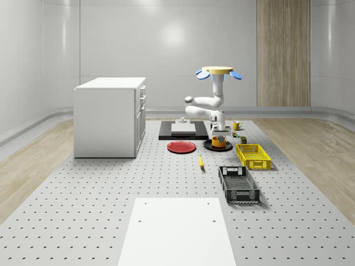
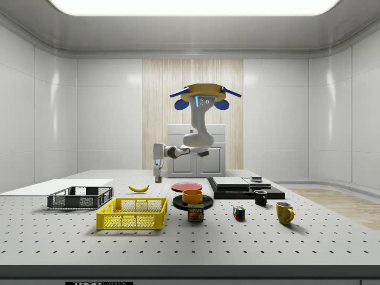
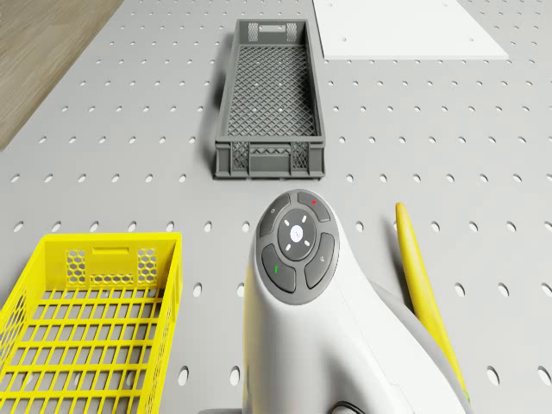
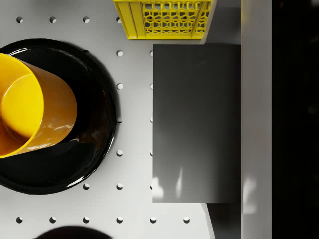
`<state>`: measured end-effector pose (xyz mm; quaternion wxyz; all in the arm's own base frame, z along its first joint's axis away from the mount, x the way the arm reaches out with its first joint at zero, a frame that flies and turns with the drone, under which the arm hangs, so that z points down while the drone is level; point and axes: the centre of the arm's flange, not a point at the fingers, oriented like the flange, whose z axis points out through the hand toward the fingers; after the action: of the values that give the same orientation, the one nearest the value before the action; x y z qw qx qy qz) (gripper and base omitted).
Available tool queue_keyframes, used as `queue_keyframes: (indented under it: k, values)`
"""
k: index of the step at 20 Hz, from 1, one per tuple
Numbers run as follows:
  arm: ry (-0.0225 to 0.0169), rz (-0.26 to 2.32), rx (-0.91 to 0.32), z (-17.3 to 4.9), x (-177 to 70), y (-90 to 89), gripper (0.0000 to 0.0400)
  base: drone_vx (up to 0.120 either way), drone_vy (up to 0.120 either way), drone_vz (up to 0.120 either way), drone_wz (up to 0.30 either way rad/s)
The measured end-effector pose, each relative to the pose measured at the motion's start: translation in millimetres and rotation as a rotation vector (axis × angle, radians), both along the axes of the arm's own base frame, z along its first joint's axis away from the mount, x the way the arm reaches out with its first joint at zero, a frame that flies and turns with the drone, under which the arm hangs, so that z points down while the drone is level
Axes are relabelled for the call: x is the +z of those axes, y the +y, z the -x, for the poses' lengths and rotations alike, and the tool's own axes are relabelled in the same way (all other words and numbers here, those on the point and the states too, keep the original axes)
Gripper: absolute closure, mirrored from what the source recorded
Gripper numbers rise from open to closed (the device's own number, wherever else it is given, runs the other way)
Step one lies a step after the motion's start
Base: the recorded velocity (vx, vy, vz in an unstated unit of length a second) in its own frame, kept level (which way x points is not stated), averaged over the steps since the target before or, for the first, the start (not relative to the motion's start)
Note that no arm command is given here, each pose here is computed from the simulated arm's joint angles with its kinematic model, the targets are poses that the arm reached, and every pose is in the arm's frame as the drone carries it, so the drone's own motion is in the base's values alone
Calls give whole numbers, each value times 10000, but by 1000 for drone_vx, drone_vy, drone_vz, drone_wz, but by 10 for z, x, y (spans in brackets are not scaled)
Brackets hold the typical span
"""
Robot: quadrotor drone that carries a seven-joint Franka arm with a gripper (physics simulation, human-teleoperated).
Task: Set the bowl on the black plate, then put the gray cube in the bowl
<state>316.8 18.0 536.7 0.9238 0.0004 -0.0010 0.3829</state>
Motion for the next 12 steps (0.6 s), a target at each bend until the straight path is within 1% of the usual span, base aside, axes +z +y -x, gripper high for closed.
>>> queue_keyframes:
  k: [12]
  values:
    - [0,0,0,0,0,0,149,-120,0,0,0]
